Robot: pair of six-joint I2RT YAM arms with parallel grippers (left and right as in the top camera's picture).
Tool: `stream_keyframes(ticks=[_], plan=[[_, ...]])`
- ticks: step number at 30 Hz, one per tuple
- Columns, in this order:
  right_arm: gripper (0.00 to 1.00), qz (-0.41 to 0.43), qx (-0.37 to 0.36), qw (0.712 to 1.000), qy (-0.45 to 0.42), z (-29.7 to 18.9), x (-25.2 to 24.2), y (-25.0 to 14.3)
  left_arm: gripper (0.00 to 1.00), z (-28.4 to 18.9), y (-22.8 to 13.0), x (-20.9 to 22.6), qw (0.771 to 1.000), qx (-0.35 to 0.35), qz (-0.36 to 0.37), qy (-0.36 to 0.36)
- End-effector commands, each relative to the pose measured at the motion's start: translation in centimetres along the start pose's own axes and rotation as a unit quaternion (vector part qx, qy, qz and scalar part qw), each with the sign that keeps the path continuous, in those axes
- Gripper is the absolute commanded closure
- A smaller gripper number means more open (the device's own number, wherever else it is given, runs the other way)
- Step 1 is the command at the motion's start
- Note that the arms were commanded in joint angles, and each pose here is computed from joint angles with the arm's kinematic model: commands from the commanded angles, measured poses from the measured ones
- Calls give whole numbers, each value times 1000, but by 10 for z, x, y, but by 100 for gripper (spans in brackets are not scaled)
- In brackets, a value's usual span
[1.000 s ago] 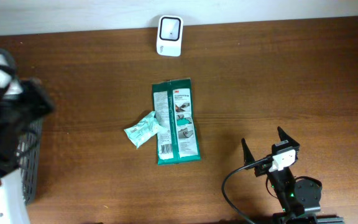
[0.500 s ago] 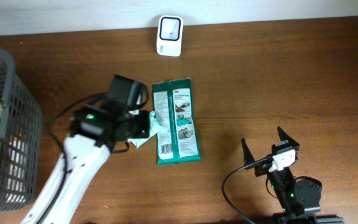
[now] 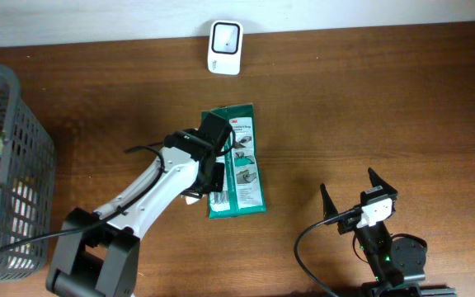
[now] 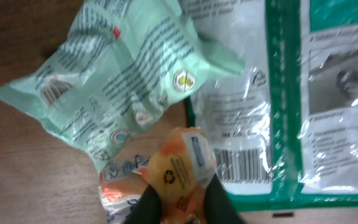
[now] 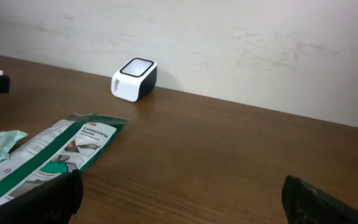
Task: Scan the item barcode
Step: 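Place the orange snack packet on the table near the mint packet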
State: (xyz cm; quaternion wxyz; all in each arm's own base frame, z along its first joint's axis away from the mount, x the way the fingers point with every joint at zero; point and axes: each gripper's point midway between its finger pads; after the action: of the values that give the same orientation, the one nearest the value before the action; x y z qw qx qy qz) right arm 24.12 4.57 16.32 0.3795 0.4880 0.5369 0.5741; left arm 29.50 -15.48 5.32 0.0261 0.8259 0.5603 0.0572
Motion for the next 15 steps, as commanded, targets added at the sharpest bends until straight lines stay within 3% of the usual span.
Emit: stream_keyframes(ticks=[1,7,12,15], plan=[[2,2,1,1000,1,0,1,-2,82,3,5,0,1000,-11,-8,6],[2,2,1,1000,1,0,1,-2,47,3,11,0,1000,-21,-9,4],[2,2,1,1000,1,0,1,-2,44,-30,31,16,998,-52,-15,44],[2,2,1,1000,1,0,1,-2,43,-88,54,38,992,-105,-39,65]])
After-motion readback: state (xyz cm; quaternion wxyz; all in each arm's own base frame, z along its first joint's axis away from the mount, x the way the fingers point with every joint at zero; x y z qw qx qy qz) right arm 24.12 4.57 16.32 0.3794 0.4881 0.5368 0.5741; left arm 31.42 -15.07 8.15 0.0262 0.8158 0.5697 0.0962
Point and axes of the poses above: each gripper's point midway between its finger pads, its own z axis out along the fingers, its own x axis along the line the jaws close on, y = z × x, and after that the axes turned 14 degrees about z, right-handed
